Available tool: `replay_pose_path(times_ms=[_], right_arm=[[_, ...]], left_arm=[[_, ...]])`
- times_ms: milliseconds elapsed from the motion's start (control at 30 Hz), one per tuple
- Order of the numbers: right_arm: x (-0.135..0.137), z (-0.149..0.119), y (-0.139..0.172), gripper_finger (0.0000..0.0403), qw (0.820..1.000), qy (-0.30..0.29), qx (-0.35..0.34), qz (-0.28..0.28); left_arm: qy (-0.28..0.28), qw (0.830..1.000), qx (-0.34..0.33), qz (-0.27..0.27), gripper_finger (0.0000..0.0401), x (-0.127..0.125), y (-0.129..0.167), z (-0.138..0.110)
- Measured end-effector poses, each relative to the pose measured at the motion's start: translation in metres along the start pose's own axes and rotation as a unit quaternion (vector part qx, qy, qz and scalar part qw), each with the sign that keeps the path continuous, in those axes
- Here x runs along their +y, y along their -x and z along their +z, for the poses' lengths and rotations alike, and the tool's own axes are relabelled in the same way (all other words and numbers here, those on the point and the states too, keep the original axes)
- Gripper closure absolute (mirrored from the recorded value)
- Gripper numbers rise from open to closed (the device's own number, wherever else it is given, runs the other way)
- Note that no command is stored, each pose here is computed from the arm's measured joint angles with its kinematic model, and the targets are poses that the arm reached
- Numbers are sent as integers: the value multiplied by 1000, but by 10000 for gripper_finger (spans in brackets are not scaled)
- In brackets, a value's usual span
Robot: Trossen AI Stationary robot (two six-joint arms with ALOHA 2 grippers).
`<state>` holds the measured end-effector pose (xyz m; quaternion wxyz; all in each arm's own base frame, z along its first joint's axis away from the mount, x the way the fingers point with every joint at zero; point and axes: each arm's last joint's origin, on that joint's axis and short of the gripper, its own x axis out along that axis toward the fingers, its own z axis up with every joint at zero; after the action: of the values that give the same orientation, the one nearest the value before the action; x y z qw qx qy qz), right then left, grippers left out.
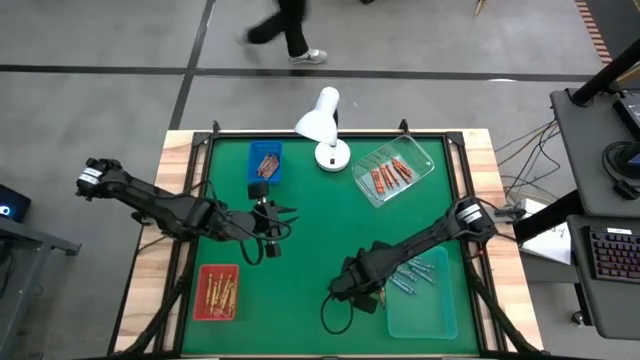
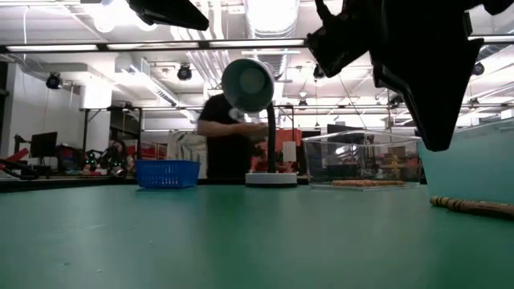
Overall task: Sort crayons
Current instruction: Put the brown crayon into the blue bin
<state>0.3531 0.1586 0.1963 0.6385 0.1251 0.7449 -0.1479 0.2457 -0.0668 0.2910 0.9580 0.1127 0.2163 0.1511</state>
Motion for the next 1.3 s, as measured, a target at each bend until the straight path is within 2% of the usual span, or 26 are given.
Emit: replay_pose_path(times_ms=[200, 400, 567, 767, 1300], right_arm=[[-2, 0, -5, 351, 1000, -2, 4, -7], [-2, 5, -15, 351, 999, 43, 12, -15], [-7, 21, -33, 351, 996, 78, 32, -24], [-12, 38, -48, 351, 992, 102, 73, -11], [-6, 33, -33, 351, 988, 120, 100, -1]], left_arm=[[0, 1000, 1, 0, 335, 0, 0, -1], [-1, 1000, 2, 0, 335, 0, 0, -1], [0, 1000, 0, 0, 335, 0, 0, -1], [1, 1000, 0, 0, 335, 0, 0, -1], [0, 1000, 2, 0, 335, 0, -1, -2]])
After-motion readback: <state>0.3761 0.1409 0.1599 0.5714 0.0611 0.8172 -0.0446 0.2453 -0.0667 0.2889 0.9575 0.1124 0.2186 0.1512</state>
